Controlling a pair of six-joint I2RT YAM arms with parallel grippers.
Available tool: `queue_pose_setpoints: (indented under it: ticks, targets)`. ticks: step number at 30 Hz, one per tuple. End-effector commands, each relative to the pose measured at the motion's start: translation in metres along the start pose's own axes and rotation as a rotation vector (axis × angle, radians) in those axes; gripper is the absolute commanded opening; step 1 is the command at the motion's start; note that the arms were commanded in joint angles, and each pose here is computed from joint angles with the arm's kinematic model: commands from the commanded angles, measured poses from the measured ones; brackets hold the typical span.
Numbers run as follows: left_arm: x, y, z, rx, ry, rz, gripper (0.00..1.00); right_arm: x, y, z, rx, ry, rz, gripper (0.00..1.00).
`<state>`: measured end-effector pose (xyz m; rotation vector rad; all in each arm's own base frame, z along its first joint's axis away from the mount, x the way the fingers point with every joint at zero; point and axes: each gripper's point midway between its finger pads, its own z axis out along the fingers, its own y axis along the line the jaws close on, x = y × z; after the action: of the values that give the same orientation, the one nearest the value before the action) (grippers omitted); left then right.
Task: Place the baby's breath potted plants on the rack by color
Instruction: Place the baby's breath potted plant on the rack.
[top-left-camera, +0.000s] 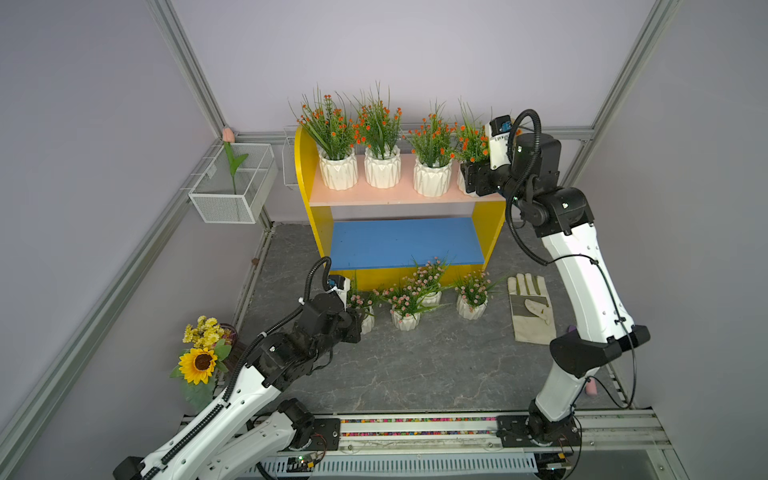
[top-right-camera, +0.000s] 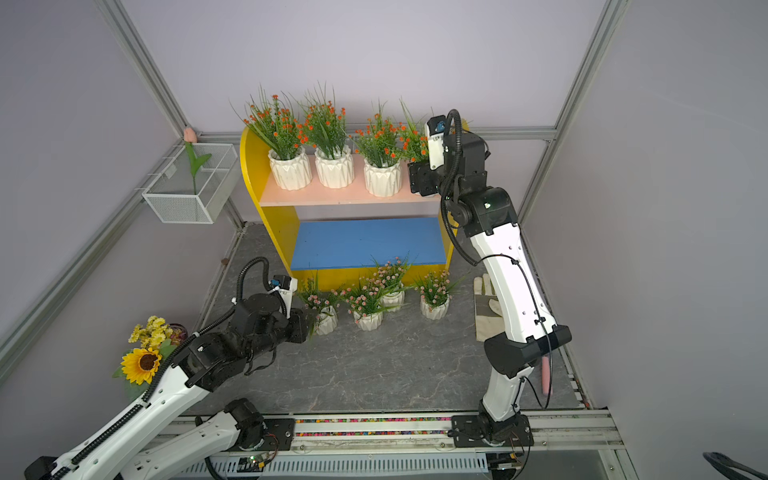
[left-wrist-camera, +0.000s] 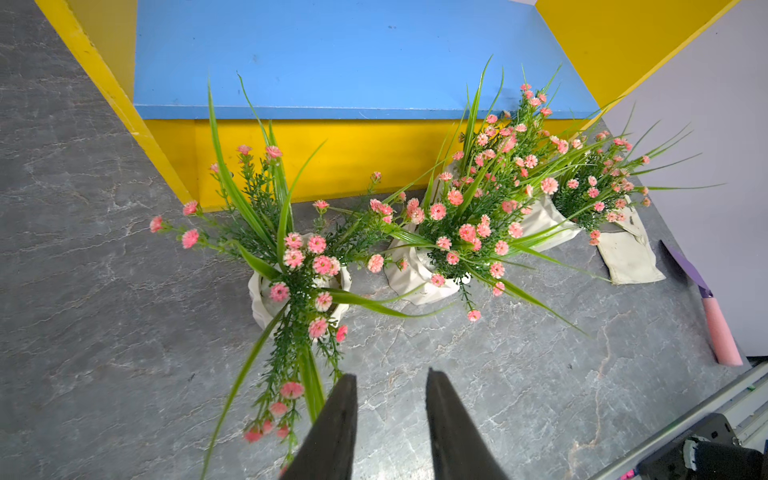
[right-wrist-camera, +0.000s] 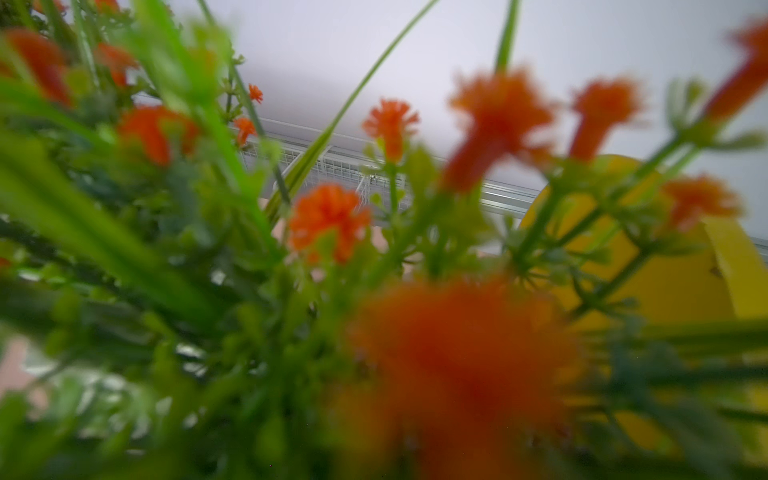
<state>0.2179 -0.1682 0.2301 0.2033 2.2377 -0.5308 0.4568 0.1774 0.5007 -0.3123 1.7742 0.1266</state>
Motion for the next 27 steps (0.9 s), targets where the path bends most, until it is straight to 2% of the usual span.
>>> queue_pose_setpoints:
  ticks: [1, 16, 27]
  targets:
    - [0.002, 0.008, -0.001, -0.033, -0.002, -0.016, 0.33, -0.035, -0.01, -0.009, 0.028, -0.117, 0.037, 0.6]
    - [-0.002, 0.01, -0.003, -0.052, -0.009, -0.007, 0.33, -0.029, -0.021, 0.016, 0.026, -0.092, 0.086, 0.64]
    - [-0.002, 0.011, -0.003, -0.06, -0.007, 0.001, 0.36, -0.017, -0.021, 0.031, 0.02, -0.062, 0.105, 0.84]
